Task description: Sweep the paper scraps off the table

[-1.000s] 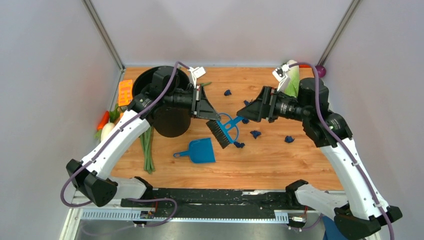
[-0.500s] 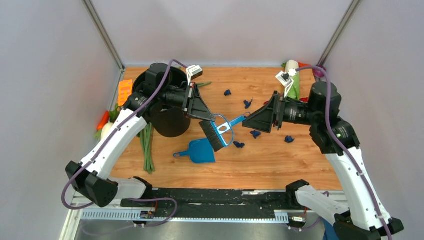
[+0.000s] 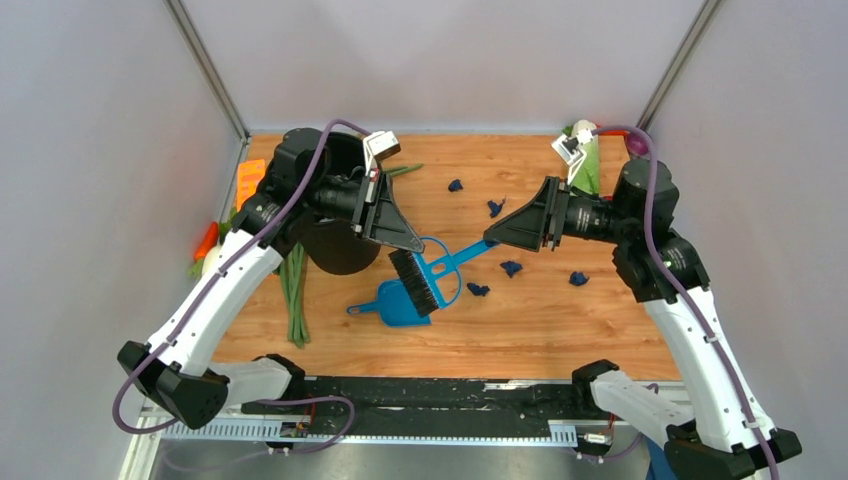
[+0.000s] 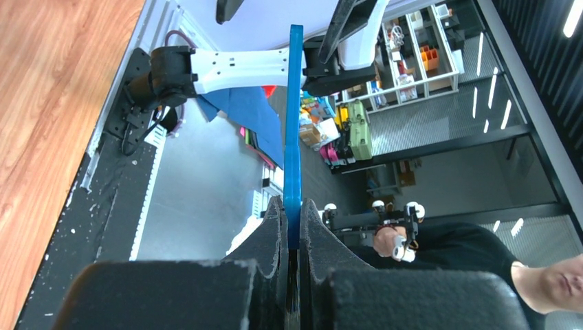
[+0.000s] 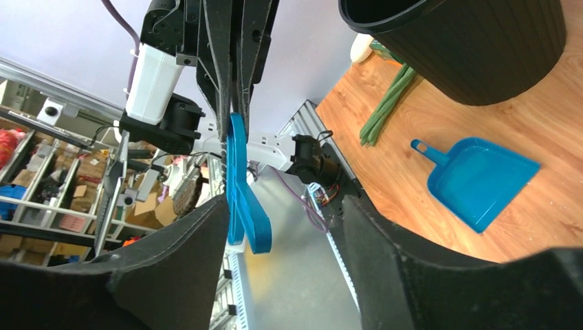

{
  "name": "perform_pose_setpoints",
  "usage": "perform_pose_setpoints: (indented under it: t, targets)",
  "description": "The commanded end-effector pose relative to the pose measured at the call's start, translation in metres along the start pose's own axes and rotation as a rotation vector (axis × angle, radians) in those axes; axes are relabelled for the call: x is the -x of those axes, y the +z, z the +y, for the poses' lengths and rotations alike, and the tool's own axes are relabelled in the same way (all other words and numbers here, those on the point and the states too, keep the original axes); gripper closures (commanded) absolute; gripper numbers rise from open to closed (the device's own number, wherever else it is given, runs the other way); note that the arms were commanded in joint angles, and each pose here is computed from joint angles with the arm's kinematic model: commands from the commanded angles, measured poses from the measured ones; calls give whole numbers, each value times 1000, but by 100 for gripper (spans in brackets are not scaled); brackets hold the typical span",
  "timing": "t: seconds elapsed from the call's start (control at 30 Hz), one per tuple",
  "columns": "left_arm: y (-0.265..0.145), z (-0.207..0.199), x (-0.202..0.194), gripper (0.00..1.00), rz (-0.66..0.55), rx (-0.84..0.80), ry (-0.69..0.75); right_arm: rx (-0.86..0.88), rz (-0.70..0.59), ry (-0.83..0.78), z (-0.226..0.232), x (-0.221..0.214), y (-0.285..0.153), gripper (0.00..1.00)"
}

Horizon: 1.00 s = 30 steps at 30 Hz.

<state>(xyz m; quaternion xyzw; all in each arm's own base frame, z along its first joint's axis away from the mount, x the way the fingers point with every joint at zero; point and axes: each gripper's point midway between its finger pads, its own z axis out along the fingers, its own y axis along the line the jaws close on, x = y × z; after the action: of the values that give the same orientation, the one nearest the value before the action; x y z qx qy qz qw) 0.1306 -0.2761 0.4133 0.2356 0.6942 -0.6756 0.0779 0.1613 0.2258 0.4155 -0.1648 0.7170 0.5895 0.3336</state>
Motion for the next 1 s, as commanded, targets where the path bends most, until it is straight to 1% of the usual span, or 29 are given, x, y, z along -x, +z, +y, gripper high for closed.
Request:
perform_pose_setpoints:
  t: [0.0, 0.17, 0.27, 0.43, 0.7, 0.97]
  targets:
    - [-1, -23, 1, 100, 7, -38, 86, 79, 10, -27, 17, 3, -2, 39]
    - [6, -20, 10, 100, 15, -35, 100, 134, 69, -43, 24, -9, -5, 48]
    - [9, -18, 16, 100, 18, -34, 96, 163, 92, -57, 29, -15, -9, 52]
    - [14, -15, 12, 100, 40, -39, 84, 153, 83, -60, 28, -18, -11, 57]
    - [19, -10, 8, 100, 59, -25, 74, 139, 77, -55, 23, -18, -9, 55]
    - [21, -6, 13, 100, 58, -10, 77, 160, 107, -46, 22, -24, -9, 70]
